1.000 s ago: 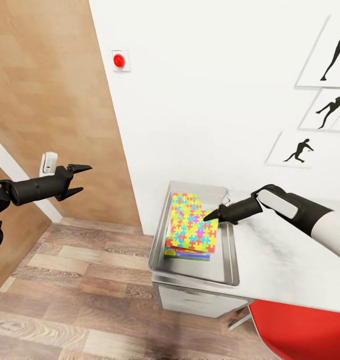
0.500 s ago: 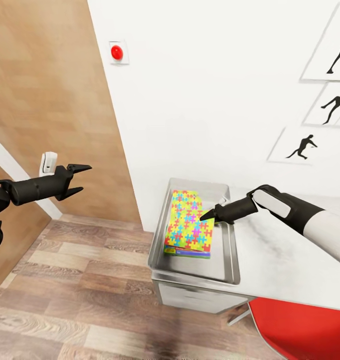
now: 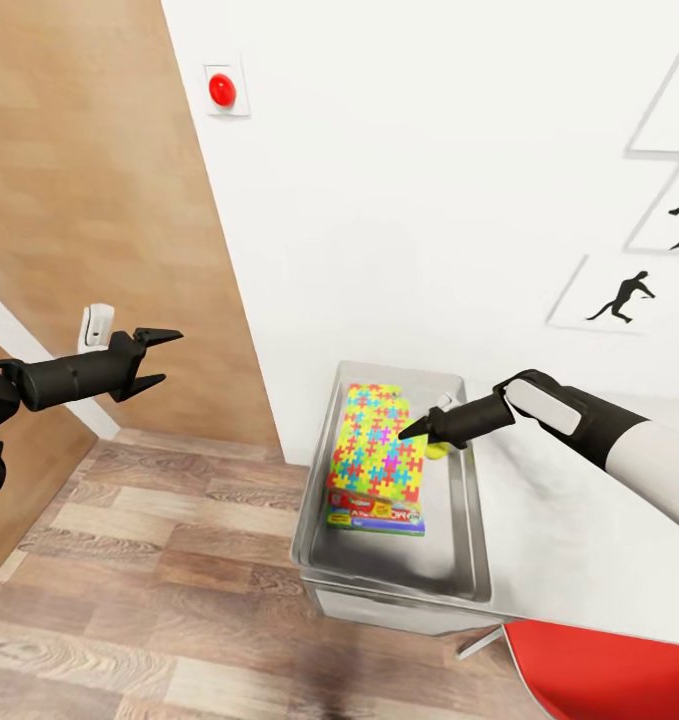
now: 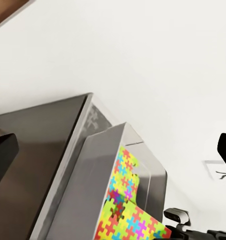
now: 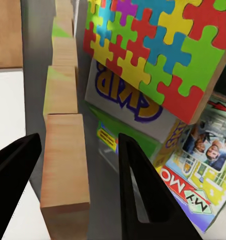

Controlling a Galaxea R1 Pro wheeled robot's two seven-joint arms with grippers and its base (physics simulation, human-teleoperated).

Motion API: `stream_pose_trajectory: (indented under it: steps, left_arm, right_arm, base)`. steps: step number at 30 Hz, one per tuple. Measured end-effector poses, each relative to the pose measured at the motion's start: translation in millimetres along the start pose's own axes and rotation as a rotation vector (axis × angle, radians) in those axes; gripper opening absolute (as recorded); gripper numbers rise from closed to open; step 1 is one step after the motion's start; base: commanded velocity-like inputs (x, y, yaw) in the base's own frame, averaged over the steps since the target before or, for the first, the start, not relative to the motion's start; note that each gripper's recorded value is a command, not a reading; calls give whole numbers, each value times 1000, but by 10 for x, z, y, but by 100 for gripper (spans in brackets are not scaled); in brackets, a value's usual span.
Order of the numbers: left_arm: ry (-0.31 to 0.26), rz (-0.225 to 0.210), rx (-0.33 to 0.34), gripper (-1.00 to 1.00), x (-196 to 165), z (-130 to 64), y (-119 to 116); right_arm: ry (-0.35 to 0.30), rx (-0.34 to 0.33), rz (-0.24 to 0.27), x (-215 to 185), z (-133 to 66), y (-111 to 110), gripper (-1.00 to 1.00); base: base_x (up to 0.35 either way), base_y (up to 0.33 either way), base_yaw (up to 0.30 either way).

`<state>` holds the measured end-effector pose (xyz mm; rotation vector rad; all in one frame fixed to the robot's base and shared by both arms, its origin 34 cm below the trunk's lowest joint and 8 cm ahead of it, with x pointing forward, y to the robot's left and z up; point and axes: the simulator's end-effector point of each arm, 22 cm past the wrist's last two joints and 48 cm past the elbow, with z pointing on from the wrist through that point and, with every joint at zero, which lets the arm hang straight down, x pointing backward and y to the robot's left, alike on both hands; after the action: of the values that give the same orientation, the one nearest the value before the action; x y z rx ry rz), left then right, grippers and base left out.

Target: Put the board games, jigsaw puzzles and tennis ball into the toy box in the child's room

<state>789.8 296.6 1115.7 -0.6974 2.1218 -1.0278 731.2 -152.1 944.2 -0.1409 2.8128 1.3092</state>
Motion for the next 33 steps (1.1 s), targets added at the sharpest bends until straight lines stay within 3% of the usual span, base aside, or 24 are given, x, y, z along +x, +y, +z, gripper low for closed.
stream_pose_trajectory:
  steps: [24,25,26,33]
  left_arm:
    - [4,-4,-5,100,12,30,39]
    - [4,-4,-5,100,12,29,38]
    - [4,-4,-5,100,12,32,40]
    - [4,-4,-5,100,12,31,37]
  right_arm:
    - [-2,-13,17,0,7,-24,-100]
    - [-3,-13,17,1,6,-25,100]
    - [9,26,1,31,6,-122,100]
    - [10,25,-2,33,2,-117,100]
  base:
    - [6,0,0]
    - [0,0,0]
    - [0,0,0]
    - [0,0,0]
